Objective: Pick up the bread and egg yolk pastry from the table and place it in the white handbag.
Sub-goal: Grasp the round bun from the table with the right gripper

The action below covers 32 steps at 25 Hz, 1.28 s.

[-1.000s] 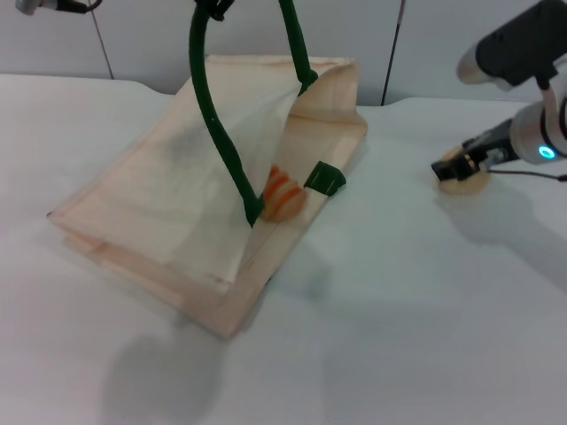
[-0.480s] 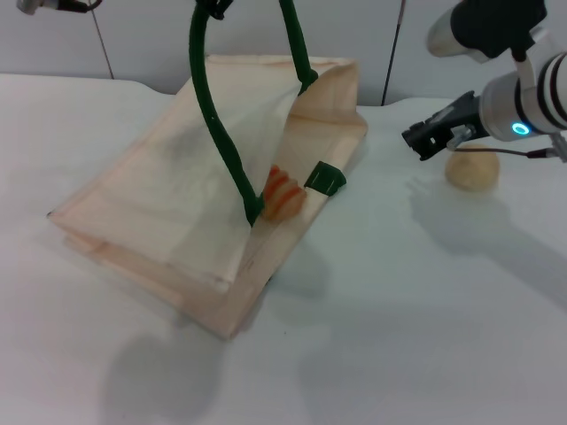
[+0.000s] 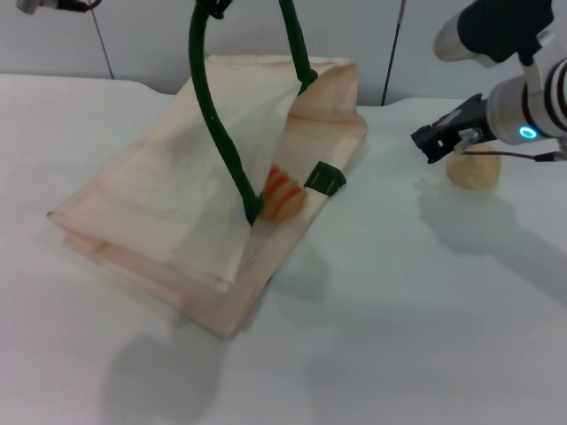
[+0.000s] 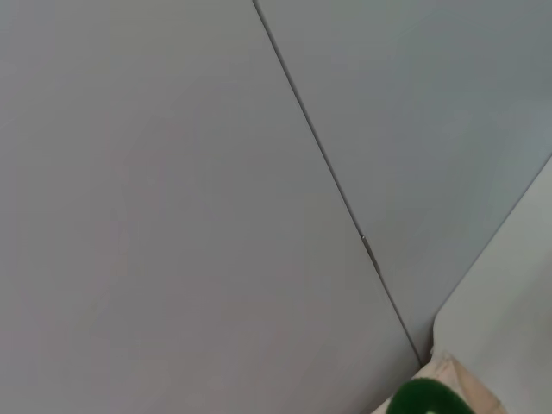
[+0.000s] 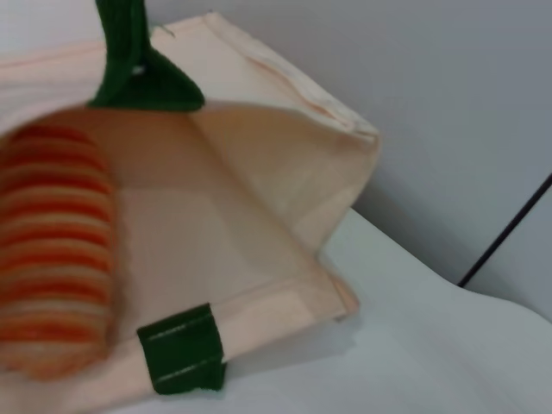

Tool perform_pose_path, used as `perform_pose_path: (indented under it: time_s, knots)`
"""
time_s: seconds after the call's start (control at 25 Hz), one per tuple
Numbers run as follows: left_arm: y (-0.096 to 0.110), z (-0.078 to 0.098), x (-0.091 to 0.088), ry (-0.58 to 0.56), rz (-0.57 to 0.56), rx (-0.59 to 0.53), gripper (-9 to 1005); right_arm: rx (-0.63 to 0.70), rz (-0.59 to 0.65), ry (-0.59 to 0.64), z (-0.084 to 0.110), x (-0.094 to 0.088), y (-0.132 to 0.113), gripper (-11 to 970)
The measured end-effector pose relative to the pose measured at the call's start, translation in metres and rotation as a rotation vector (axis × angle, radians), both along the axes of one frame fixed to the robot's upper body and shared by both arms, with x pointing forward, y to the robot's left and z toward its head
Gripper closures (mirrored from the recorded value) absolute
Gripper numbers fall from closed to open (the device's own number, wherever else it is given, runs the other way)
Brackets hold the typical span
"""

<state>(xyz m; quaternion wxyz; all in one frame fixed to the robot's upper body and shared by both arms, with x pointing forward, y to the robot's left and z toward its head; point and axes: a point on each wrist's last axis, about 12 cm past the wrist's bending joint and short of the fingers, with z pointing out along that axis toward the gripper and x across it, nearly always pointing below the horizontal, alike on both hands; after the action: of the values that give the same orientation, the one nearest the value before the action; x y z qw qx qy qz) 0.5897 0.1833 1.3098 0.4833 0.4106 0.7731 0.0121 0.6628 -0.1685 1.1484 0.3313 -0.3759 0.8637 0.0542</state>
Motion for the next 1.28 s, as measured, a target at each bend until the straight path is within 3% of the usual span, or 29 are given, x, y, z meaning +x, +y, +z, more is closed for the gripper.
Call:
perform_pose_path:
  time_s: [0.2,0.44,0.52,0.84,1.2,1.28]
  knots:
    - [0.001,-0.001,0.0,0.002,0.005,0.001,864,-0.021,-0.023,0.003,-0.001,0.001,-0.004,922]
    - [0.005,-0.002,0.0,0.007,0.016,0.0,863,-0.051,-0.054,0.007,-0.004,0.0,-0.013,731]
    - [0.006,-0.002,0.0,0.007,0.021,0.003,863,-0.059,-0.064,0.01,-0.004,0.0,-0.015,484]
    - [0.008,-0.005,0.002,0.015,0.033,0.01,862,-0.1,-0.137,0.008,-0.005,0.003,-0.035,312]
    - [0.008,-0.007,0.004,0.024,0.033,0.011,860,-0.11,-0.155,0.016,-0.013,0.004,-0.038,114]
    - [0.008,-0.007,0.004,0.024,0.034,0.011,860,-0.113,-0.16,0.02,-0.017,0.005,-0.039,114]
